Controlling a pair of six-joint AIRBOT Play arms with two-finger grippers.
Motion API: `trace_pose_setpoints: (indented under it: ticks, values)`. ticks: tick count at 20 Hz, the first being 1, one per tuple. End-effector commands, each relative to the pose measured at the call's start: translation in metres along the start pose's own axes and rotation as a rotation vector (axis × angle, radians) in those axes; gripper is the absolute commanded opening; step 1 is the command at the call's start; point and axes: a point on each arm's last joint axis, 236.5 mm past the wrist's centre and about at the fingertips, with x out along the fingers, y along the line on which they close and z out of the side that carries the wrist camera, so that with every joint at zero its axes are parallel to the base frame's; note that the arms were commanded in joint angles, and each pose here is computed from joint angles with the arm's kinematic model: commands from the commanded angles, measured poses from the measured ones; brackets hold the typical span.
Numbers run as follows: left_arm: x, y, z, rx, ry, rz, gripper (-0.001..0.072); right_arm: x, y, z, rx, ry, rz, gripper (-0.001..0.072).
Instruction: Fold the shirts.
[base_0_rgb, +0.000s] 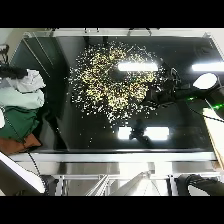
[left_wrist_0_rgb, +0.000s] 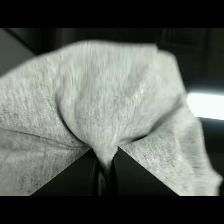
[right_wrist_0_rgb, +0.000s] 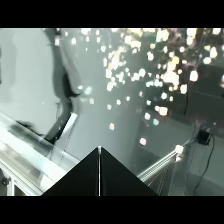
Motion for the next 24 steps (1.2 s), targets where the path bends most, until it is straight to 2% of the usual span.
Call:
trace_pose_setpoints:
  ticks: [1,3,6,11,12,13,14,15,16,17,21,24]
  values:
    - [-0.086,-0.061,0.064,-0.007,-0.17,-0.194,0.0029,0.006,-0.005,-0.004,0.014,0.027,-0.001,0.0017]
    - [-0.164,-0.125,0.095,0.0,-0.278,-0.445,0.0029,0.006,-0.005,-0.003,0.015,0.026,-0.002,0.0017]
    - [-0.246,-0.212,0.086,0.034,-0.287,-0.769,0.0029,0.005,-0.007,-0.003,0.01,0.026,-0.004,0.0017]
    - [-0.263,-0.328,-0.006,0.133,0.045,-1.03,0.0032,-0.016,-0.026,-0.004,0.032,0.04,-0.004,0.0018]
    - [-0.264,-0.347,-0.024,0.144,0.112,-1.066,0.0115,-0.023,-0.03,-0.004,0.04,0.034,-0.005,0.0018]
    - [-0.264,-0.364,-0.039,0.157,0.163,-1.092,0.0348,-0.03,-0.033,-0.005,0.055,0.037,-0.003,0.0019]
    - [-0.265,-0.381,-0.052,0.171,0.203,-1.114,0.0632,-0.034,-0.037,-0.007,0.055,0.044,0.0,0.0061]
    - [-0.265,-0.391,-0.06,0.168,0.24,-1.118,0.0715,-0.038,-0.04,-0.01,0.045,0.059,0.005,0.03]
    - [-0.264,-0.395,-0.066,0.173,0.264,-1.108,0.0715,-0.04,-0.042,-0.012,0.051,0.07,0.008,0.06]
    - [-0.256,-0.391,-0.071,0.178,0.294,-1.051,0.0715,-0.04,-0.042,-0.012,0.051,0.07,0.008,0.0664]
    - [-0.205,-0.317,-0.116,0.203,0.502,-0.677,0.0714,-0.003,-0.025,-0.019,-0.023,0.12,0.014,0.0664]
    - [-0.177,-0.285,-0.159,0.112,0.63,-0.621,0.0713,0.057,-0.009,-0.033,-0.077,0.178,0.009,0.0663]
